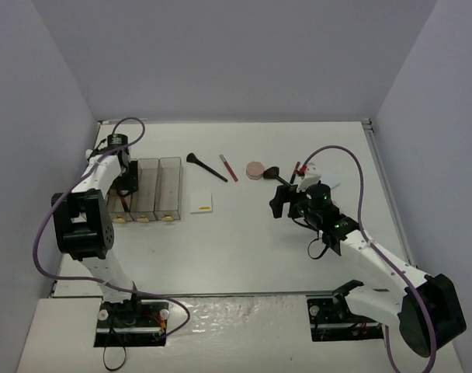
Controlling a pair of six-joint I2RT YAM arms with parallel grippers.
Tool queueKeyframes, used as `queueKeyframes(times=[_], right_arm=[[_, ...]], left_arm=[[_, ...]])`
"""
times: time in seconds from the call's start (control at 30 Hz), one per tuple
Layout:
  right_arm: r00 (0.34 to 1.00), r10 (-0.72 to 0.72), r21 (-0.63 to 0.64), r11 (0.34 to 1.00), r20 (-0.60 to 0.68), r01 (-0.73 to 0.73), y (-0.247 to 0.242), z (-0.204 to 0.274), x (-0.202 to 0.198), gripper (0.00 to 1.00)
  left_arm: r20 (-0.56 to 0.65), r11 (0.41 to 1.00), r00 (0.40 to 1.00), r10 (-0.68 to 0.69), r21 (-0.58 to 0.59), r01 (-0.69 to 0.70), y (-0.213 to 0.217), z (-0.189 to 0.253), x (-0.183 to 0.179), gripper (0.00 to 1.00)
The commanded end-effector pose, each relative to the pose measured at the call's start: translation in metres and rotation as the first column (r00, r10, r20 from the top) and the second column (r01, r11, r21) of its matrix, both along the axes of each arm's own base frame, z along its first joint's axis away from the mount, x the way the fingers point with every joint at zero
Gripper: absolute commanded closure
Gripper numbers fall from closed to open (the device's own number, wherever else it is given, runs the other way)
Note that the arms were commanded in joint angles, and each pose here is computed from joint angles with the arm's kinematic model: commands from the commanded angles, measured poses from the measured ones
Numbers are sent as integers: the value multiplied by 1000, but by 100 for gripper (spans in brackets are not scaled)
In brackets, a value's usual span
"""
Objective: Organize the makeup
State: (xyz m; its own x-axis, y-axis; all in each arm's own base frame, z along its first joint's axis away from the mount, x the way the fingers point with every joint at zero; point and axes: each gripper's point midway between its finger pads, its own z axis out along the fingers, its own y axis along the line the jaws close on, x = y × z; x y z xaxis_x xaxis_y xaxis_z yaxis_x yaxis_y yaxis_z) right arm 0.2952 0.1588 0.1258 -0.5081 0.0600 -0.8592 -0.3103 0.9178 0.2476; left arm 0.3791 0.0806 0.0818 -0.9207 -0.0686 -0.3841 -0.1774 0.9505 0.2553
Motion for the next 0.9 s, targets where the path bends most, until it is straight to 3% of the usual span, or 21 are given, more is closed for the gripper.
queueKeyframes(times=[0.0,0.23,0.43,0.73,0.87], right_arm=[[996,53,-12,999,76,-53,24,27,22,12],[990,121,-103,988,79,-112,62,29,60,23],[982,175,-203,966,67,-158,100,11,106,46],[973,232,-262,940,21,-218,145,-22,157,49],[970,244,-300,924,-13,-237,155,-45,173,49]], left_arm=[[255,1000,967,23,-3,-23,-2,83,18,34],[472,992,882,4,-110,54,-42,148,7,20],[577,949,816,-36,-236,208,-99,168,-28,14],[604,942,796,-28,-251,224,-101,163,-51,3],[608,936,794,-24,-265,231,-103,164,-52,3]])
